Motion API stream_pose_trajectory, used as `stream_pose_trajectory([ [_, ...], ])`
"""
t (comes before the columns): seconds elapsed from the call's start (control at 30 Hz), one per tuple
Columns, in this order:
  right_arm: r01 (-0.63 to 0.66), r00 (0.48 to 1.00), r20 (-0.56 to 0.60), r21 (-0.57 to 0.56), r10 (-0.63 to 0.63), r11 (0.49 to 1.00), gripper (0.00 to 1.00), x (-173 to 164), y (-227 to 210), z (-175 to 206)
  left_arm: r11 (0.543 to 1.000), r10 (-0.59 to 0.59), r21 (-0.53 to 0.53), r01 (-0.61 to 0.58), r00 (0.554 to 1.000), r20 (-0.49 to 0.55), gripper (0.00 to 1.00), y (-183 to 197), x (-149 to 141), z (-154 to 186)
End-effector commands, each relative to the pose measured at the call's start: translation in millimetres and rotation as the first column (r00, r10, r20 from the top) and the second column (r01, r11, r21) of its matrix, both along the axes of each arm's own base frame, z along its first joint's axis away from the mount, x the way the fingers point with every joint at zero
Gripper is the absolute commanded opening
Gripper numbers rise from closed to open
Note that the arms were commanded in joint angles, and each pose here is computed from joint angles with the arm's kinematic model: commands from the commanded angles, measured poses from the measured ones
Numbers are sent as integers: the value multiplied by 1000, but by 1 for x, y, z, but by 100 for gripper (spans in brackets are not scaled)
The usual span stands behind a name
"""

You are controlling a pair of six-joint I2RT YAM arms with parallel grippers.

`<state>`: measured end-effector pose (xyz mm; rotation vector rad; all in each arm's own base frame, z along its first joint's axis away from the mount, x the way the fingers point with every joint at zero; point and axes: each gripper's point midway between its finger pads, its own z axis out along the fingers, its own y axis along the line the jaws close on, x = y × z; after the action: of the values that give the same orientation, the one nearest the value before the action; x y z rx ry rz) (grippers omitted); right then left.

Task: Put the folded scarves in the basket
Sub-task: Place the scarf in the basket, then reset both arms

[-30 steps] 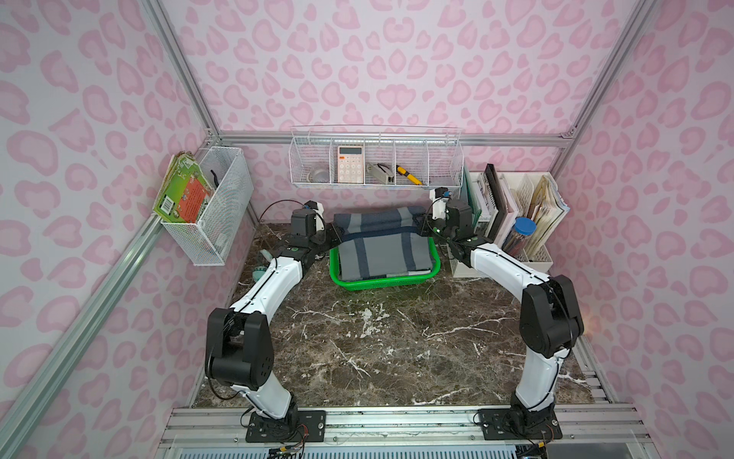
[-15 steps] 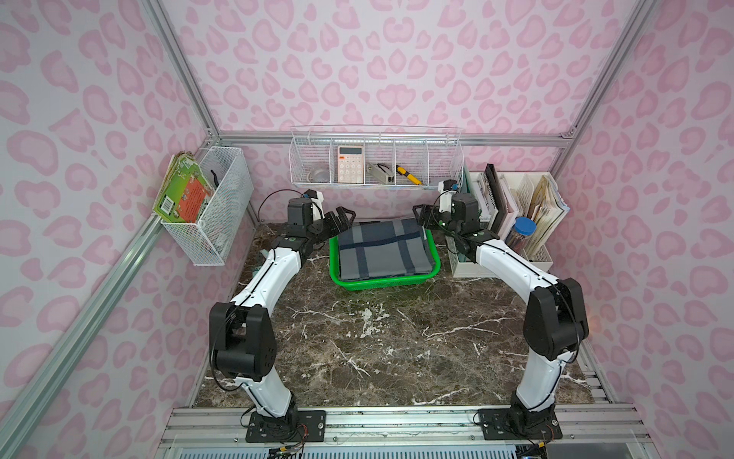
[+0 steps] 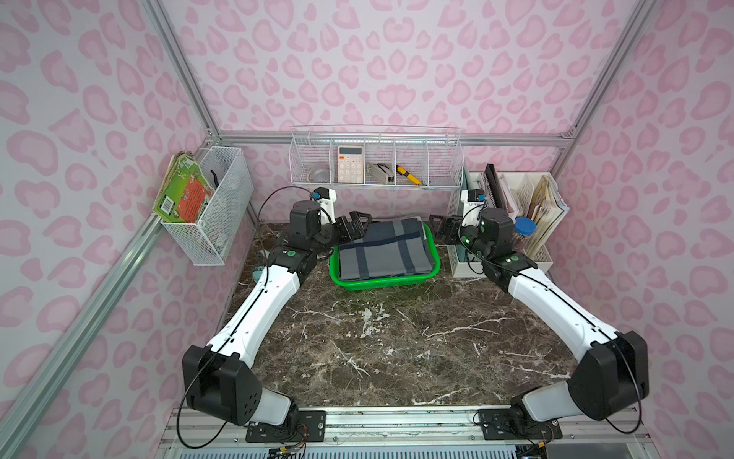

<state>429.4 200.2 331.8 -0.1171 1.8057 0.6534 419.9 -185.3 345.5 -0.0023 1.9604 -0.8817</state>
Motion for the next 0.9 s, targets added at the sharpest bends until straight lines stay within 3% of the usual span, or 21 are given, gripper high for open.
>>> stream_pose_trajectory([
  [0.0, 43, 998, 40, -18, -42, 999, 83, -25, -21, 3, 995, 28, 96, -29, 1000, 15, 99, 3, -21, -11],
  [0.13, 116, 988, 107, -45, -110, 992, 84, -63, -52, -11, 975, 52, 216, -55, 998, 20, 99, 10, -56, -38],
  [0.27, 259, 952, 190, -70, -242, 963, 84, -101, -94, -29, 915, 191, 357, -188, 981, 28, 99, 54, -89, -72],
  [0.4, 423, 871, 296, -43, -393, 905, 89, -139, -140, -42, 777, 407, 494, -390, 910, 78, 99, 116, -114, -98],
  [0.47, 508, 802, 360, 10, -477, 861, 91, -156, -163, -44, 682, 561, 499, -535, 820, 112, 99, 149, -122, -106],
  [0.5, 545, 763, 387, 48, -518, 837, 93, -165, -174, -44, 651, 587, 502, -569, 797, 142, 99, 157, -123, -107],
  [0.6, 629, 645, 426, 175, -634, 758, 99, -186, -202, -48, 629, 536, 552, -547, 820, 200, 99, 157, -120, -118],
  [0.67, 644, 599, 458, 212, -657, 735, 99, -195, -211, -50, 606, 563, 557, -568, 801, 203, 99, 163, -119, -125],
  [0.87, 727, 562, 430, 150, -706, 670, 99, -191, -227, -77, 566, 637, 555, -610, 751, 174, 99, 186, -114, -153],
])
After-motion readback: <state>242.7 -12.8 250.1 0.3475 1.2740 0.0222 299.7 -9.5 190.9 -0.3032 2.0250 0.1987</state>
